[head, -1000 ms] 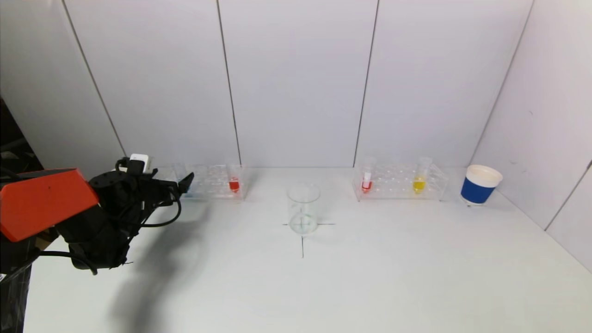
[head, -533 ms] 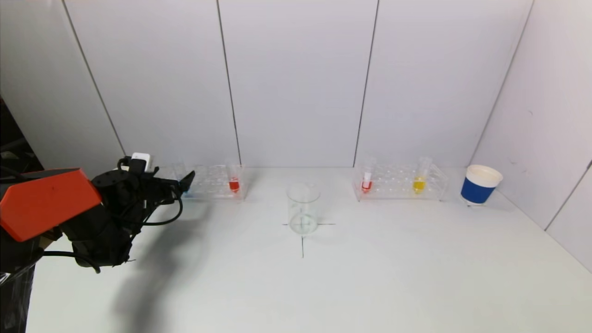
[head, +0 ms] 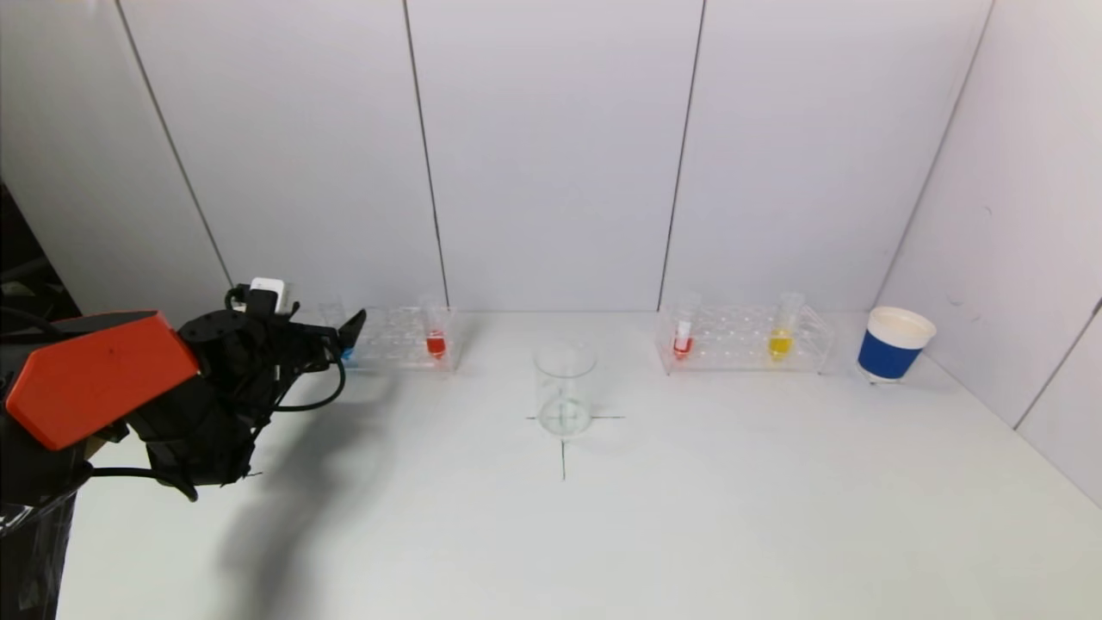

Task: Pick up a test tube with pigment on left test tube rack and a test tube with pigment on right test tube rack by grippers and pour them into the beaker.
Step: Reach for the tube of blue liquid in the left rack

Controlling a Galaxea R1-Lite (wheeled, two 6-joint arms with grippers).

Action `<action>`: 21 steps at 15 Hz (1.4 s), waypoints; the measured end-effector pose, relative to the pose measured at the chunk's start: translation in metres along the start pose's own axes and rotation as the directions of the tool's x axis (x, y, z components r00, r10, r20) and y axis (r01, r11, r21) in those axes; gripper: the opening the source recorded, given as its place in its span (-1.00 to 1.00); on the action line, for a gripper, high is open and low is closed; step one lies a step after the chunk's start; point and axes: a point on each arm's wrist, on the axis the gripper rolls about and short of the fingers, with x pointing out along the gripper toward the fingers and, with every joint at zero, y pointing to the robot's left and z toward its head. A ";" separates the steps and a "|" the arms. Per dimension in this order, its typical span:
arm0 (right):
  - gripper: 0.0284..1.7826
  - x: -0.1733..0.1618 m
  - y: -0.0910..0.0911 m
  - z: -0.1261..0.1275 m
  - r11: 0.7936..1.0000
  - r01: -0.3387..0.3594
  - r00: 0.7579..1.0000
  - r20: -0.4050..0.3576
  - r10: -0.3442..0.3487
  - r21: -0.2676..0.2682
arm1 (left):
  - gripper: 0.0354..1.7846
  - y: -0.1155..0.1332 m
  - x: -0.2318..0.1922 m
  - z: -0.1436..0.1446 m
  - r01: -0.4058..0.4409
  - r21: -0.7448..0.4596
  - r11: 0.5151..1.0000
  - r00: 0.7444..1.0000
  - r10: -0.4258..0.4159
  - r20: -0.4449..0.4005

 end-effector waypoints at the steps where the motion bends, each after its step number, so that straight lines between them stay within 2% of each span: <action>1: 0.92 0.000 0.000 0.000 1.000 0.000 1.000 0.000 0.000 0.000 | 0.98 0.000 0.001 0.000 0.000 0.000 1.000 1.000 0.000 0.001; 10: 0.92 0.000 0.000 0.000 1.000 0.000 1.000 0.000 0.000 0.000 | 0.98 -0.006 0.003 -0.002 0.009 0.004 1.000 1.000 -0.009 -0.001; 14: 0.92 0.000 0.000 0.000 1.000 0.000 1.000 0.000 0.000 0.000 | 0.98 -0.006 0.007 -0.002 -0.028 0.022 0.999 1.000 0.028 0.008; 21: 0.92 0.000 0.000 0.000 1.000 0.000 1.000 0.000 0.000 0.000 | 0.98 -0.006 0.009 -0.004 -0.029 0.020 0.999 1.000 0.029 0.002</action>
